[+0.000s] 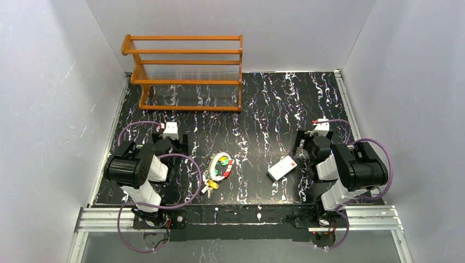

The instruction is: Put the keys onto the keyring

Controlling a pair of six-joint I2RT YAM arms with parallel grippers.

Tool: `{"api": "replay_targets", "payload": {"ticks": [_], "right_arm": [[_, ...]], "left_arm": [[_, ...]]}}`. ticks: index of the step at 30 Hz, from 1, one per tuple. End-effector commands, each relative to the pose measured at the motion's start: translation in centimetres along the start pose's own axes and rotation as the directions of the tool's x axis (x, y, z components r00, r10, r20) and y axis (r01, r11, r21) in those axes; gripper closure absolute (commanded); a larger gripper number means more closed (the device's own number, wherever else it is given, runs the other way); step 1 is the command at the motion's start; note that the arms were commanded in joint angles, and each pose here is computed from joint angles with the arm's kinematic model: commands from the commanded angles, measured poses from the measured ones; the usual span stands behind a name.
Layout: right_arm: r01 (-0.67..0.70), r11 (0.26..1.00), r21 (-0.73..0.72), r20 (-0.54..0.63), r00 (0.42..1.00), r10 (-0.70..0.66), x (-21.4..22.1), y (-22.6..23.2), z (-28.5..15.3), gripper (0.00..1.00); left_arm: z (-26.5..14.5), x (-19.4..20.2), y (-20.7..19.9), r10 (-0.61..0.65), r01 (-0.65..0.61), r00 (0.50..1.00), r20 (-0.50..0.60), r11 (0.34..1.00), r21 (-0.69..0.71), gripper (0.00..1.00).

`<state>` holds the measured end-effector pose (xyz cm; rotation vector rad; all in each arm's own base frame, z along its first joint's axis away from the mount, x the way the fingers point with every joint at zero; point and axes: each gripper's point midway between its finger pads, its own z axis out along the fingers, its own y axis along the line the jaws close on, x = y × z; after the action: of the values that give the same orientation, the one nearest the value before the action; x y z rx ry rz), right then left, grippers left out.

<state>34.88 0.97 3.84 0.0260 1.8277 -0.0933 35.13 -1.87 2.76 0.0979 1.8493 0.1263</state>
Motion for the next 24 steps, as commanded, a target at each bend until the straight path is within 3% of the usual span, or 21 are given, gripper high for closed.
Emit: {"api": "replay_targets", "payload": {"ticks": [1,24], "right_arm": [[-0.065,0.998,0.023,0.092,0.994,0.062,-3.37,-0.59,1.60,0.01],[-0.067,0.997,0.023,0.094,0.993,0.065,-3.39,-0.63,1.53,0.01]], "left_arm": [[0.92,-0.93,1.08,-0.034,0.035,0.999,0.012,0.997,-0.066,0.02],[1.02,-0.84,1.45,-0.046,0.046,0.999,0.004,0.995,-0.091,0.02]]}}
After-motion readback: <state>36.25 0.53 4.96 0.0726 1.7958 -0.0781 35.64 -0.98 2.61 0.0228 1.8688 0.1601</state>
